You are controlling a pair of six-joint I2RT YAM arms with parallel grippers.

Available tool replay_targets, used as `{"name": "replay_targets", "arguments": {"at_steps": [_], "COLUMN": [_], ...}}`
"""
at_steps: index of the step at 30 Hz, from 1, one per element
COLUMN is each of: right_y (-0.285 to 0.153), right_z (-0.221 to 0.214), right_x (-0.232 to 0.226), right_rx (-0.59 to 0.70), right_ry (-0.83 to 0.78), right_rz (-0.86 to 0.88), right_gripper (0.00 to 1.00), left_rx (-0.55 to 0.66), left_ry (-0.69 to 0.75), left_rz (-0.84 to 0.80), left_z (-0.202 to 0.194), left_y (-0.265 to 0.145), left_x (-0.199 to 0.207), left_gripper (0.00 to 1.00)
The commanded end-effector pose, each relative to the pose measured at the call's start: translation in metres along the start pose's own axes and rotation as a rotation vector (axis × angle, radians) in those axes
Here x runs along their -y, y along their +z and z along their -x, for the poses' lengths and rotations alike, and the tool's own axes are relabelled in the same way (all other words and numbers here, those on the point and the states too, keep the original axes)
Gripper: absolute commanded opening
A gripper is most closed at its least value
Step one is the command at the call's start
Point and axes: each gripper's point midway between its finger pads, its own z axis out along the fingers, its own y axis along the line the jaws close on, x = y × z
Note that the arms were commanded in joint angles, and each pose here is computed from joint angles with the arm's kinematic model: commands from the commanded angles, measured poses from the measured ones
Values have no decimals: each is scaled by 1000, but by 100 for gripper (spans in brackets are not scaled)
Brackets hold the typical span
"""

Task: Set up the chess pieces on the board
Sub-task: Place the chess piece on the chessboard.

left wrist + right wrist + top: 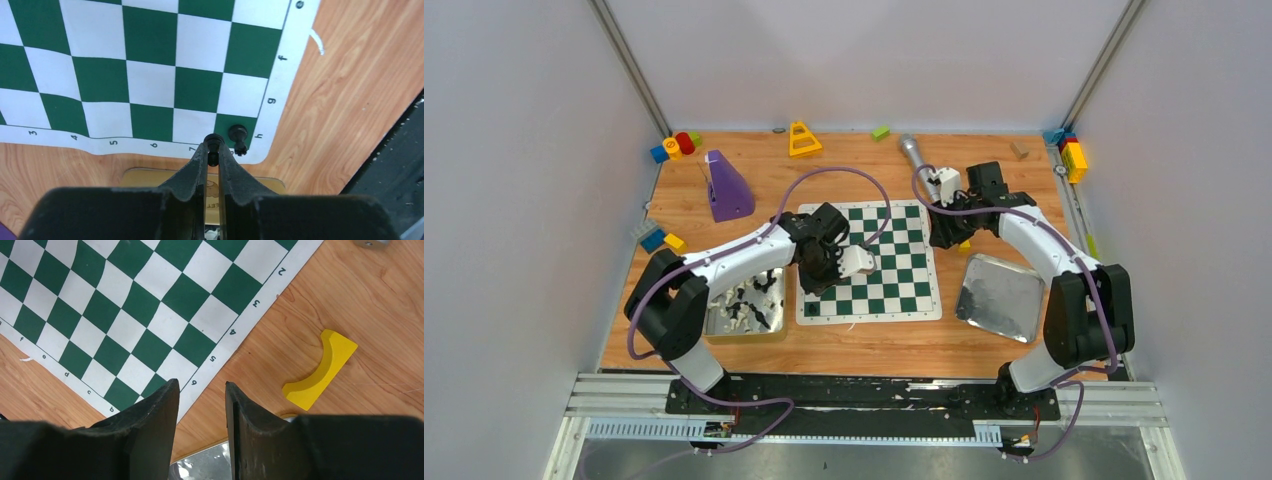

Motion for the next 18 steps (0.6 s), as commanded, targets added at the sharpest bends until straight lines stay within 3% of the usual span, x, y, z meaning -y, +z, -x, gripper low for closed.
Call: {"name": "replay_targets", "arguments": {"at_steps": [1,18], "right_y": [-8,-5], "right_z": [13,9], "right_x": [-5,-8], "right_rx": [49,43], "right_ry": [-3,-1], "right_rz": [22,43], "right_gripper": [40,40], "left_rx": [15,-65], "left_ry": [-2,-38], "left_rz": [62,87], "left_z": [6,-19], "left_y": [6,31], "left_x": [-15,-20], "left_gripper": [16,18]}}
